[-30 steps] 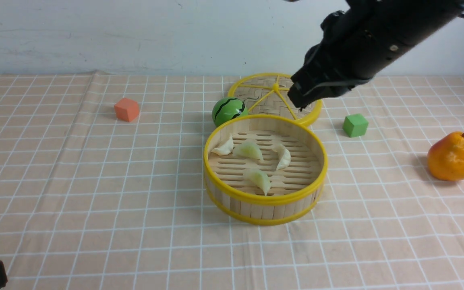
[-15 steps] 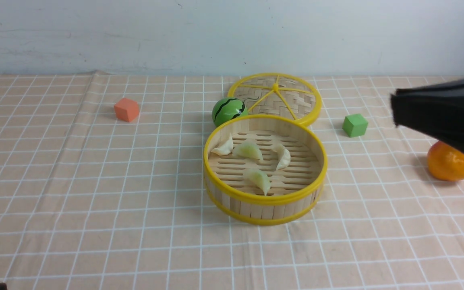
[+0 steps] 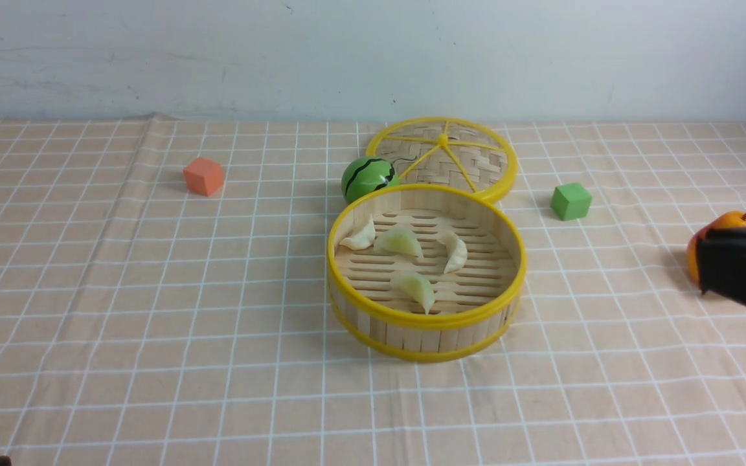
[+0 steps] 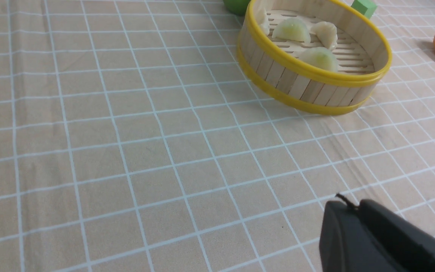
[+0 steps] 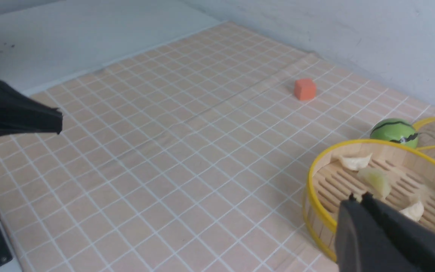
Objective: Put the dumplings into the steamer on the table with the brown tablecloth.
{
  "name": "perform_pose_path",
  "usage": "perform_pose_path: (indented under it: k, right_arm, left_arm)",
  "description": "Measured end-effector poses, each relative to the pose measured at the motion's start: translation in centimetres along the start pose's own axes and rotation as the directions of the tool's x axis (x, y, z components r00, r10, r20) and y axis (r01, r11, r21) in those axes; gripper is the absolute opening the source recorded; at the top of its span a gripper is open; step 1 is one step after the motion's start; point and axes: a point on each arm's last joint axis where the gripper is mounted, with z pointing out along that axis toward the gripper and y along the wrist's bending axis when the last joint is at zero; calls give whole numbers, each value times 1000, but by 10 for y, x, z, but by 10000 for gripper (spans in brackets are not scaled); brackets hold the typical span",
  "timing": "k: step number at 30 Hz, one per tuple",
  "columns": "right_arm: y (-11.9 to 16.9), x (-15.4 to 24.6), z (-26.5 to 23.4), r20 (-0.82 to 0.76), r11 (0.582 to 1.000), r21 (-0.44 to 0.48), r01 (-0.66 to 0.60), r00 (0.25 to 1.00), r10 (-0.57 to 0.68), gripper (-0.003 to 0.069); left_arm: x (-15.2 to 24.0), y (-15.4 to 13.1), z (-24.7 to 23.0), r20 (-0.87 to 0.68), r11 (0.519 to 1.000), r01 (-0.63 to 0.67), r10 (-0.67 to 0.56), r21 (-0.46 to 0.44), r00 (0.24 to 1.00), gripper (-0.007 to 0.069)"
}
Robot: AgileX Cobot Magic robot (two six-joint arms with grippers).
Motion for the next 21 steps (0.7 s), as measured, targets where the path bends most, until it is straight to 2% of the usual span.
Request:
perform_pose_path:
  k: [6, 10, 13, 21]
  right_arm:
    - [1, 2, 0, -17, 1000, -6, 12, 1000, -12, -7]
    - [1, 6, 3, -19, 997, 3, 83, 996, -83, -20]
    - [0, 15, 5, 7, 987, 46, 151, 988, -151, -21]
    - [-14, 63, -6, 78, 974, 219, 67, 993, -86, -21]
  left_arm:
    - [0, 0, 0, 0, 1000, 0, 0, 0, 1000, 38]
    - [0, 0, 0, 0, 1000, 0, 0, 0, 1000, 38]
    - [0, 0, 0, 0, 1000, 0, 0, 0, 1000, 38]
    - [0, 0, 0, 0, 1000, -1, 1, -1, 1000, 46]
